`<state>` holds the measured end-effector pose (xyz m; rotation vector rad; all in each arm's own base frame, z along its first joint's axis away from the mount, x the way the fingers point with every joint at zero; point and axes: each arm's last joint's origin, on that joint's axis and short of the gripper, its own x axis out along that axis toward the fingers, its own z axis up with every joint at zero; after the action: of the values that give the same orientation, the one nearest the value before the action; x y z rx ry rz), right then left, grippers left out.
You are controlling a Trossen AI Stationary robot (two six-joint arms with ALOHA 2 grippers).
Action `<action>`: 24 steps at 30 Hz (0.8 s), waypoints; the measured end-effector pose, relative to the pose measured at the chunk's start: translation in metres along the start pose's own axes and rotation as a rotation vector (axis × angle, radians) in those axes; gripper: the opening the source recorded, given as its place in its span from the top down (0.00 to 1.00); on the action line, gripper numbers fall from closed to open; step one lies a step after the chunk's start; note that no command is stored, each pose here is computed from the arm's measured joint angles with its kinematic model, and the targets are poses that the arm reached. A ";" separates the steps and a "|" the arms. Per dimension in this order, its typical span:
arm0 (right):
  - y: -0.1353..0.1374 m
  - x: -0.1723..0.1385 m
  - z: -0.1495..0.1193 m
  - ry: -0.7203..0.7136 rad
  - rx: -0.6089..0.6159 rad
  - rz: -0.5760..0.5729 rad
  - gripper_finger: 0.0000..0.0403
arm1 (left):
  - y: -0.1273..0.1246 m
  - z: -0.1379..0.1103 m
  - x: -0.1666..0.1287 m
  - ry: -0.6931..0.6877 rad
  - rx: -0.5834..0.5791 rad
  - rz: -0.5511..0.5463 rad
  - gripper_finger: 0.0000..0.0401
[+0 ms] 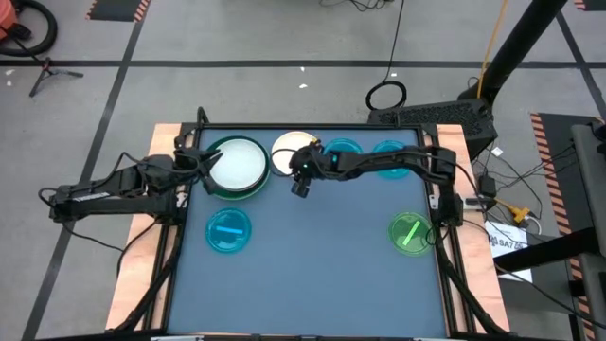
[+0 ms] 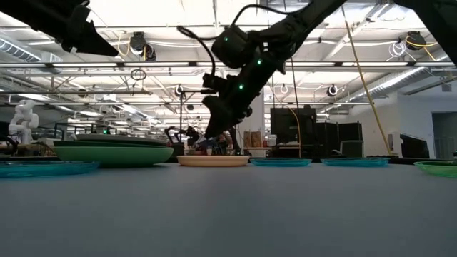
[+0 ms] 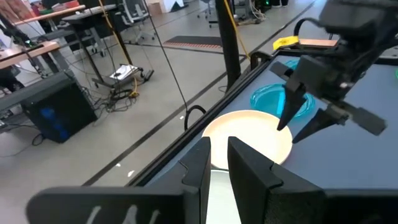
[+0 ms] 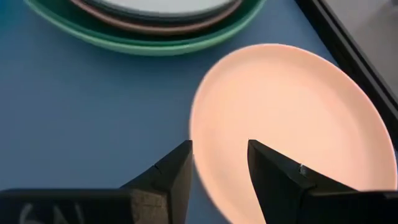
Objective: Stack plastic plates
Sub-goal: Stack the light orange plate on top of the gray plate
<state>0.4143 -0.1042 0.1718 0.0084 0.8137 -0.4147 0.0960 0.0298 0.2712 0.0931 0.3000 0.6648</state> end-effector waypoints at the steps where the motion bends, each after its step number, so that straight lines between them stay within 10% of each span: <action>1: -0.001 0.002 0.000 -0.003 0.007 -0.002 0.64 | 0.000 0.000 0.000 0.000 -0.001 0.000 0.84; 24: -0.004 0.004 0.008 -0.091 0.047 -0.007 0.64 | 0.000 0.000 0.000 -0.001 -0.003 0.000 0.84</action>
<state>0.4207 -0.1102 0.1752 0.0298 0.7142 -0.4376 0.0960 0.0298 0.2713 0.0906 0.2982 0.6652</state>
